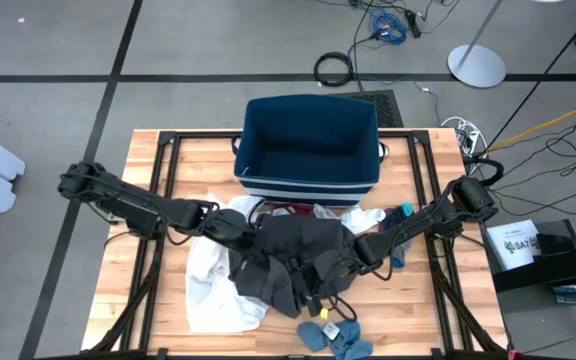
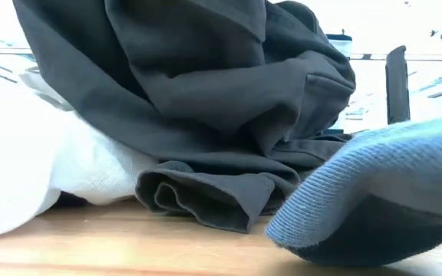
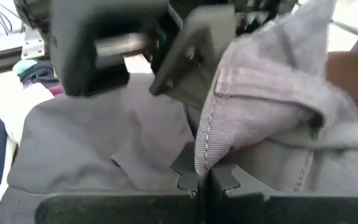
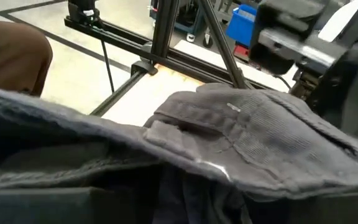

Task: Sort clothes
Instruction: Put the black shorts into the blue laundry organizer

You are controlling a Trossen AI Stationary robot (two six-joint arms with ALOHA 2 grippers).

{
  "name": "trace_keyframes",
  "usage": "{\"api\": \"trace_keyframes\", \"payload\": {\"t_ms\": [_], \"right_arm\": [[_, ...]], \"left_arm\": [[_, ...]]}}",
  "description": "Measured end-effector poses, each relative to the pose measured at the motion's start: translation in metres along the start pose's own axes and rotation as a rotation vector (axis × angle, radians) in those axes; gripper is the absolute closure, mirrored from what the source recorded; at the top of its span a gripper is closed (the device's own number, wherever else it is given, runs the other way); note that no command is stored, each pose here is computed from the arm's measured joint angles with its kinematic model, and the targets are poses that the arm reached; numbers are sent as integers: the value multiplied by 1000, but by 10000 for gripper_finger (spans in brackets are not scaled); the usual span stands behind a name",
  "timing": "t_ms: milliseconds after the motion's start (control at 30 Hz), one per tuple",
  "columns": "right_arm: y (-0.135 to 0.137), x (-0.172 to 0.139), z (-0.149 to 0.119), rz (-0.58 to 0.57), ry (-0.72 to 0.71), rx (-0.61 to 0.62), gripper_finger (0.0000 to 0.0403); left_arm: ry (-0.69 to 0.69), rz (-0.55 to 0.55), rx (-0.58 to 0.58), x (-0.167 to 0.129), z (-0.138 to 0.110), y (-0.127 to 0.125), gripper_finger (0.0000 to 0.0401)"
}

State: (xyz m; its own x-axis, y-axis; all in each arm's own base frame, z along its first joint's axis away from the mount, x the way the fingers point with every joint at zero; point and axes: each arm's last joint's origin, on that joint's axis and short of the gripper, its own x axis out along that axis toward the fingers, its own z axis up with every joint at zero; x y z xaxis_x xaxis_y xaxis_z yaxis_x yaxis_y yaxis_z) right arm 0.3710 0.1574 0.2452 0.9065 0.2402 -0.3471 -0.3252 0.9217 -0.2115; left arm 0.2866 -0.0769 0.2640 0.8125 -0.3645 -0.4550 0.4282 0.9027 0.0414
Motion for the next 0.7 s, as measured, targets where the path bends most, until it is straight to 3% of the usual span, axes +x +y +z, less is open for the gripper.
{"api": "trace_keyframes", "payload": {"t_ms": [233,700], "right_arm": [[-11,1,-3,-27,17,-19,220],[-19,4,-5,-88,23,-42,220]], "left_arm": [[75,-82,78,10,-9,-13,401],[5,-114,77,12,-3,-27,401]]}}
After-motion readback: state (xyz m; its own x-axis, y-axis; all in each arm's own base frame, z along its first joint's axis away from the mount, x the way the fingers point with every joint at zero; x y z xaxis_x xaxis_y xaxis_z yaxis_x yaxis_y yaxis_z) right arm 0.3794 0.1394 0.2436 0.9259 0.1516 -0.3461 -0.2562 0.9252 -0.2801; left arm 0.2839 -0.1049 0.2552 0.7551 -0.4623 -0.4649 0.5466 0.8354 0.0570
